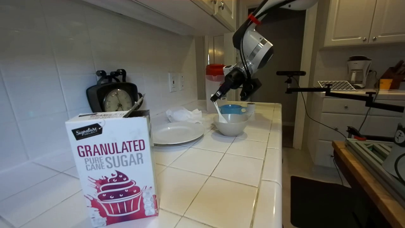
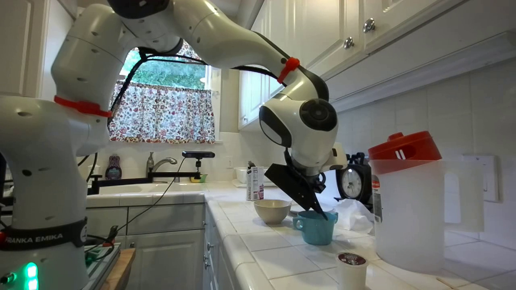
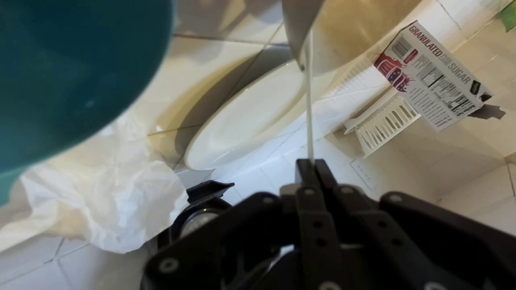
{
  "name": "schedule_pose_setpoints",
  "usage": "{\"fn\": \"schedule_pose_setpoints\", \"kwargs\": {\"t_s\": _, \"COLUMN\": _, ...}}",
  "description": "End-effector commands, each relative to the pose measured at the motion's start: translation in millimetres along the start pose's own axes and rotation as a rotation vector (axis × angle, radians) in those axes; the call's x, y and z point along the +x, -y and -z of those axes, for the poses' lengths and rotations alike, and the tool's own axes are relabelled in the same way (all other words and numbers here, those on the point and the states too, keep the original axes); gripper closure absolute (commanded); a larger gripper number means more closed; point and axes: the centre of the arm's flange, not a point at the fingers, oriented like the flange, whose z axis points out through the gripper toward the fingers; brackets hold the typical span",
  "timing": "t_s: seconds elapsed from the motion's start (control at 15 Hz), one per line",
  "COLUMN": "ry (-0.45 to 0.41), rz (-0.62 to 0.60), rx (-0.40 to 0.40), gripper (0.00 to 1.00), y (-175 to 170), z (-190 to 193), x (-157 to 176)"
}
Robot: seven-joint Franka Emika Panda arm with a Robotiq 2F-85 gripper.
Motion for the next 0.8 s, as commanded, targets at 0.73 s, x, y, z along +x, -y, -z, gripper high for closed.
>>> {"fn": "schedule_pose_setpoints", "kwargs": {"t_s": 0.73, "ry": 0.008, "rz": 0.089, "rx": 0.035, "gripper": 0.99, "y": 9.9, "z": -20.7, "x": 3.3}}
